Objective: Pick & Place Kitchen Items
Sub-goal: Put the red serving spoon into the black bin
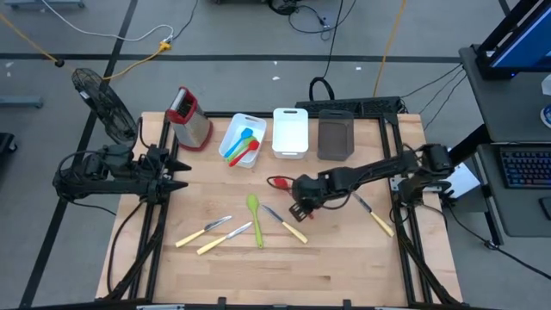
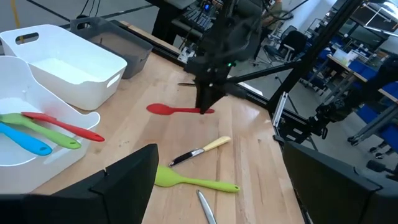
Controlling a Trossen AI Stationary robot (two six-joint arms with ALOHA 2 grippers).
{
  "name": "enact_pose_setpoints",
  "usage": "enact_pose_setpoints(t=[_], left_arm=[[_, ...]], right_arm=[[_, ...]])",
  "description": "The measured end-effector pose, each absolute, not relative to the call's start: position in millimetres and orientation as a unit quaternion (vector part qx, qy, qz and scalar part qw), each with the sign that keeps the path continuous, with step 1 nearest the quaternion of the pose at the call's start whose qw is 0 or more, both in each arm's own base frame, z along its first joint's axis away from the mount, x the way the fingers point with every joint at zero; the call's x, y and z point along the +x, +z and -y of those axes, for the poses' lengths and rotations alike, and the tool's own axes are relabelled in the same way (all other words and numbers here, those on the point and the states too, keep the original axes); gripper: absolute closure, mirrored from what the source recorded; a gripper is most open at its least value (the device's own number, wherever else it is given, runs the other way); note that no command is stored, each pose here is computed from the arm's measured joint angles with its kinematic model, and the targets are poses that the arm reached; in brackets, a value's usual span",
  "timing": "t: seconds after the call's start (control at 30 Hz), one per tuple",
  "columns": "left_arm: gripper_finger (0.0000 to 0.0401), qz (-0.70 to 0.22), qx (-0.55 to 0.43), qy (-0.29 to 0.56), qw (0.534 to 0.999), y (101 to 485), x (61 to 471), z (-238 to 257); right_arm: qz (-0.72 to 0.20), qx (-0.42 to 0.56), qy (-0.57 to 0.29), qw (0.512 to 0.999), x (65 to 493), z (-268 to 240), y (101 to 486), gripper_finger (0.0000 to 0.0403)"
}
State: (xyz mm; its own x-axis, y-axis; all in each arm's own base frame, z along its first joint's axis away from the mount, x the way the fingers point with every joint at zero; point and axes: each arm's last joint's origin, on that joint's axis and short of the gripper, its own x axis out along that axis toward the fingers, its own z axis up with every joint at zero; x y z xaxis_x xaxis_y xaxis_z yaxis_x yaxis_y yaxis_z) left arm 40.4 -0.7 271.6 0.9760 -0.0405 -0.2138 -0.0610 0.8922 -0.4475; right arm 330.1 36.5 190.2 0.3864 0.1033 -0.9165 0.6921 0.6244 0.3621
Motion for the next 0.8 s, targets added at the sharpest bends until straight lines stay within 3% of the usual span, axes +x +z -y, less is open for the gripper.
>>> enact_pose_setpoints(t=[0.27,0.4,0.8], left_arm=[[0.005,-0.109,-0.227,0.005,0.968,272,40,1],[0.005,-0.11,-0.226,0.005,0.968,272,40,1],[0.005,-0.109,-0.226,0.004,0.968,272,40,1]], right_arm=[[-0.406,0.45,-0.046,0.794,331,-34,247,0.0359],[-0.34,0.497,0.01,0.798,325,-26,265,0.0359],[-0.081,0.654,0.004,0.752,257,13,260,0.0359]])
